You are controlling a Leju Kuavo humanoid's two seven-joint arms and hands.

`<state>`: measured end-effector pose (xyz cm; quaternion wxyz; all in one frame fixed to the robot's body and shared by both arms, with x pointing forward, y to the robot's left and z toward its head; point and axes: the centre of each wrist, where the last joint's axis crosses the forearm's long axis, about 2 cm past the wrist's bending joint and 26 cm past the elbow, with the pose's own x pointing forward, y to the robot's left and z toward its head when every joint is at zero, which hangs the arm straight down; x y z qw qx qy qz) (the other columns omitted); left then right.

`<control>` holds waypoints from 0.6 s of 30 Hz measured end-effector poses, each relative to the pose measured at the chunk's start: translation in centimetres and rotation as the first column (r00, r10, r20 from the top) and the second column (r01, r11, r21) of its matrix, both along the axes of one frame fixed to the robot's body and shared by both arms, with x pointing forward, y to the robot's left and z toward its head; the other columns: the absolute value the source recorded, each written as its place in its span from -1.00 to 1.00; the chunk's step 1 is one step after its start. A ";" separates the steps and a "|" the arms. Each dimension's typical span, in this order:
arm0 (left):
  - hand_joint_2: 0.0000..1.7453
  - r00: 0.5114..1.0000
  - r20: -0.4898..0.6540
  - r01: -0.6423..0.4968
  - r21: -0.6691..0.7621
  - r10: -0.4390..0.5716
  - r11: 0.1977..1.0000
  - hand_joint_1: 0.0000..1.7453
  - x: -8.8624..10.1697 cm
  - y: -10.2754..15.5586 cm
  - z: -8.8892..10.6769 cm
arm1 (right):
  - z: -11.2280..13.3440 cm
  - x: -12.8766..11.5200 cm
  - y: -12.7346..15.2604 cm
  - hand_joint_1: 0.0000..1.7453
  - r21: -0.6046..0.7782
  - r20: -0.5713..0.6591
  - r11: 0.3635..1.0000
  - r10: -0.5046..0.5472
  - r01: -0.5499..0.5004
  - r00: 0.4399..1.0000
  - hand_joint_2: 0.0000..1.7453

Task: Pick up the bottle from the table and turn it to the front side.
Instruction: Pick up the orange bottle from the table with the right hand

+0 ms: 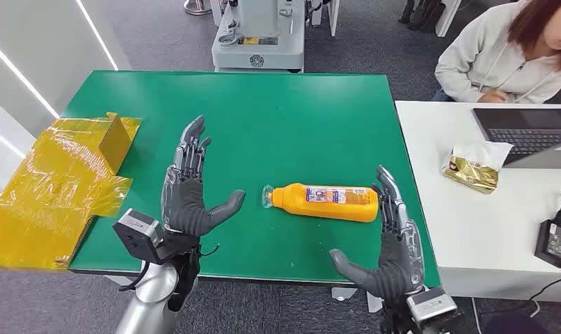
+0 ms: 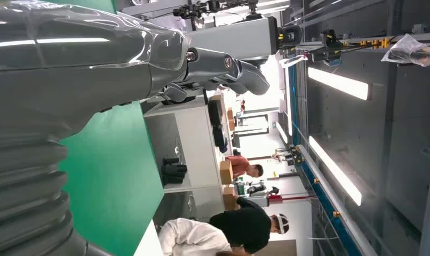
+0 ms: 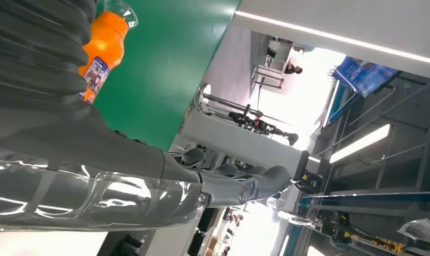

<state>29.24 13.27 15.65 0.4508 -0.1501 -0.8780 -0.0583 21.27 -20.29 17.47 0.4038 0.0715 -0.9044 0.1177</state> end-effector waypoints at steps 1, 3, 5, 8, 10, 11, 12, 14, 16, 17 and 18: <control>1.00 1.000 0.000 0.000 0.000 0.000 1.000 -1.00 0.0 0.0 0.0 | 0.0 0.0 0.0 -1.00 0.000 0.000 1.000 0.000 0.000 1.000 1.00; 1.00 1.000 -0.002 0.000 0.000 0.000 1.000 -1.00 -0.1 0.0 -0.1 | 0.0 0.0 0.0 -1.00 0.000 0.002 1.000 0.000 0.000 1.000 1.00; 1.00 1.000 -0.007 0.001 0.000 -0.001 1.000 -1.00 -0.2 0.0 -0.2 | 0.1 0.1 0.1 -1.00 -0.005 0.006 1.000 0.001 -0.001 1.000 1.00; 1.00 1.000 -0.012 0.001 -0.001 -0.001 1.000 -1.00 -0.4 0.0 -0.4 | 0.3 0.2 0.2 -1.00 -0.006 0.012 1.000 0.003 -0.003 1.000 1.00; 1.00 1.000 -0.012 0.001 -0.001 -0.001 1.000 -1.00 -0.4 0.0 -0.4 | 0.4 0.3 0.2 -1.00 -0.006 0.017 1.000 0.002 -0.002 1.000 1.00; 1.00 1.000 -0.012 0.001 -0.001 -0.001 1.000 -1.00 -0.4 0.0 -0.4 | 0.4 0.4 0.2 -1.00 -0.005 0.018 1.000 0.002 -0.002 1.000 1.00; 1.00 1.000 -0.012 0.001 -0.001 -0.001 1.000 -1.00 -0.4 0.0 -0.4 | 0.4 0.4 0.2 -1.00 -0.005 0.019 1.000 0.002 -0.002 1.000 1.00; 1.00 1.000 -0.012 0.001 -0.001 -0.001 1.000 -1.00 -0.5 0.0 -0.4 | 0.4 0.4 0.2 -1.00 -0.006 0.019 1.000 0.002 -0.002 1.000 1.00; 1.00 1.000 -0.013 0.001 -0.001 -0.001 1.000 -1.00 -0.5 0.0 -0.4 | 0.4 0.4 0.2 -1.00 -0.006 0.019 1.000 0.002 -0.002 1.000 1.00; 1.00 1.000 -0.014 0.001 -0.001 -0.001 1.000 -1.00 -0.5 0.0 -0.4 | 0.4 0.4 0.2 -1.00 -0.006 0.019 1.000 0.002 -0.002 1.000 1.00; 1.00 1.000 -0.015 0.002 -0.001 -0.002 1.000 -1.00 -0.5 0.0 -0.5 | 0.4 0.4 0.2 -1.00 -0.006 0.019 1.000 0.002 -0.002 1.000 1.00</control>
